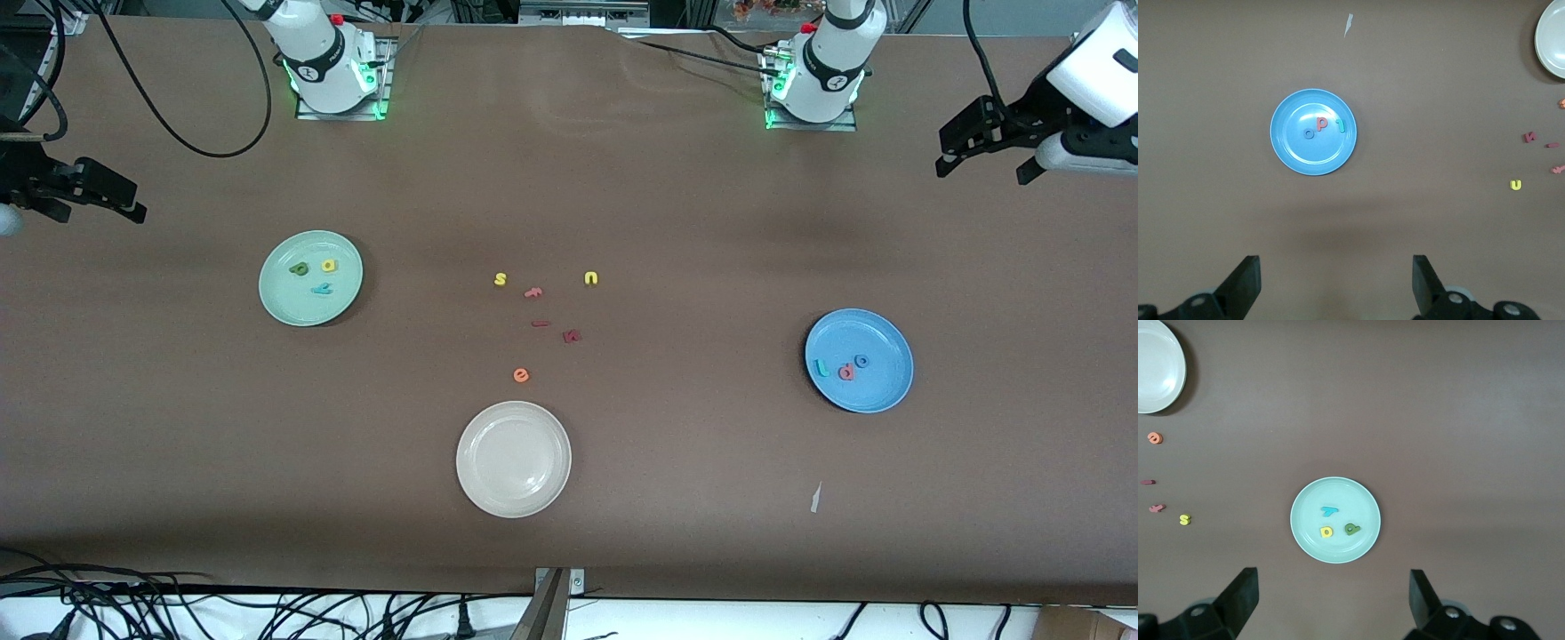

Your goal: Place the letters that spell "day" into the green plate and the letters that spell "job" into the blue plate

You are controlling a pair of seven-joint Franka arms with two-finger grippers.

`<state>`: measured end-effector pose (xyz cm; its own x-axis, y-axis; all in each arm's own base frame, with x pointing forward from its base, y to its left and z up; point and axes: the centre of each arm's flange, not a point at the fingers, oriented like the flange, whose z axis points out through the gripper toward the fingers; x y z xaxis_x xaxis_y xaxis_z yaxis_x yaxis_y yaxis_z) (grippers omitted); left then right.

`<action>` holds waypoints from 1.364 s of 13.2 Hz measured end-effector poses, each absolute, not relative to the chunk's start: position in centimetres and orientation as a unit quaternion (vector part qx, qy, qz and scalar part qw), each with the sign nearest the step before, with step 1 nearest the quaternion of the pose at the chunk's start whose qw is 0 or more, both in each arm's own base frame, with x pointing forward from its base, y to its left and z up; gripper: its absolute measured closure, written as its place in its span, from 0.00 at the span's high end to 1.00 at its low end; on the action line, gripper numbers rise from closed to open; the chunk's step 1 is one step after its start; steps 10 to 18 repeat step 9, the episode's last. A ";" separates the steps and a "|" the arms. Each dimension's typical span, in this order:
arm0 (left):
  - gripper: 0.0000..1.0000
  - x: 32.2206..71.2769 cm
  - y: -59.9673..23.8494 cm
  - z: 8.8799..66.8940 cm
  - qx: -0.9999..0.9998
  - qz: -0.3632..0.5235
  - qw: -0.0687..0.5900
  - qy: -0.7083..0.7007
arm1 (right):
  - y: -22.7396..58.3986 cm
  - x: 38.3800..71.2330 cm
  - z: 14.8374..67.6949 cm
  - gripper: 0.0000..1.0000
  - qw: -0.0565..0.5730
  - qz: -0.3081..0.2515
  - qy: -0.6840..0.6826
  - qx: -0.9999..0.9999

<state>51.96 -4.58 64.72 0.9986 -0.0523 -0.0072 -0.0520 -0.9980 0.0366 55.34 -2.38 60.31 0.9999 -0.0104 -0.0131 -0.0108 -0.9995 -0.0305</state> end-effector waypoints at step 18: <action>1.00 54.1 -6.6 64.8 0.999 -0.009 0.016 -0.042 | -2.4 55.3 60.3 1.00 0.015 0.007 0.005 -1.000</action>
